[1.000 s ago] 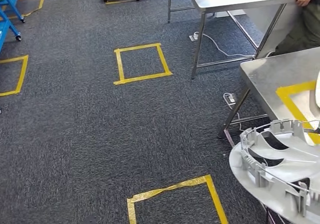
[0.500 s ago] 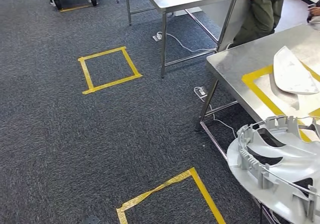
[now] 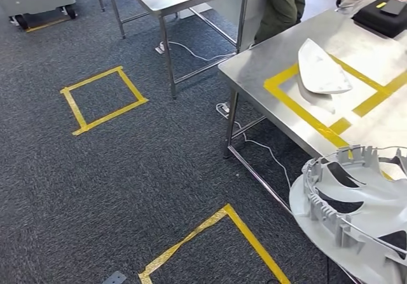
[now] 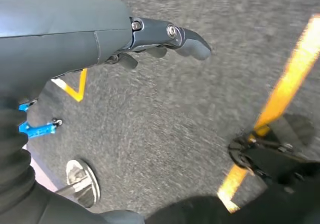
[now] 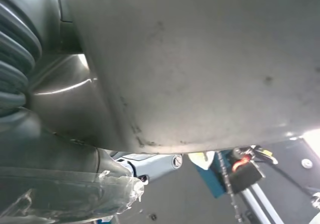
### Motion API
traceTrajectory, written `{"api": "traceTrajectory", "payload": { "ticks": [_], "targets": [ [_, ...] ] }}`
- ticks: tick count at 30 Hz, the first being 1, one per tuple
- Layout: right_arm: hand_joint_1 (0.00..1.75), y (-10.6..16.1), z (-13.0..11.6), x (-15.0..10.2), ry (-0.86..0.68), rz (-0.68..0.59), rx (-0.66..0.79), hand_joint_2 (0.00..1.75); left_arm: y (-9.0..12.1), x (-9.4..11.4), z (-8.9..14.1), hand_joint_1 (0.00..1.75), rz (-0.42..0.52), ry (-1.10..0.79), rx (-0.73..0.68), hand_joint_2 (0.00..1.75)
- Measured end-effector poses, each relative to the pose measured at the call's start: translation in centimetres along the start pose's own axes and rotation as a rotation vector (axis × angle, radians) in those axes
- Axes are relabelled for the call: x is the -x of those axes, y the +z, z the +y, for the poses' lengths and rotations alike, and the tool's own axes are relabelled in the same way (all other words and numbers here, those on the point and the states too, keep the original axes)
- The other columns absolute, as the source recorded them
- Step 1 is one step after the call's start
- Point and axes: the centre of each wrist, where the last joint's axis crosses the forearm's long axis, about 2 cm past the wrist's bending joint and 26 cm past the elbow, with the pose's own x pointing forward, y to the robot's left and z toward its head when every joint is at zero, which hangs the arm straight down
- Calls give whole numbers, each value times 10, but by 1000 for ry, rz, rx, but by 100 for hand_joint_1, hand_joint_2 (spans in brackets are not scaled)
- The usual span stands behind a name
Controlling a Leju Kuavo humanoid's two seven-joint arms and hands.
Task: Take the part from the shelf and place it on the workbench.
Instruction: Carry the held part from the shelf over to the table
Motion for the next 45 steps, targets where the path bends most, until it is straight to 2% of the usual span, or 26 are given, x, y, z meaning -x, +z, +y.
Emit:
{"api": "traceTrajectory", "payload": {
  "ticks": [9, 19, 32, 38, 45],
  "targets": [
    [175, 6, -3, 8, 0, 62, 10, 175, 0, 4, -2, 0, 13, 10, 3, 175],
    [175, 10, -6, 13, 25, 72, -3, 175, 0, 4, -2, 0, 13, 18, 3, 175],
    [175, 26, -11, 28, 31, 169, -9, 175, 0, 0, -3, 0, 9, 13, 2, 175],
    [175, 34, -11, 29, 26, 196, -39, 175, 0, 5, -4, 0, 20, 17, 1, 175],
    [175, 39, -10, 28, 9, 225, -48, 175, 0, 1, -3, 0, 15, 18, -2, 175]
  ]
}}
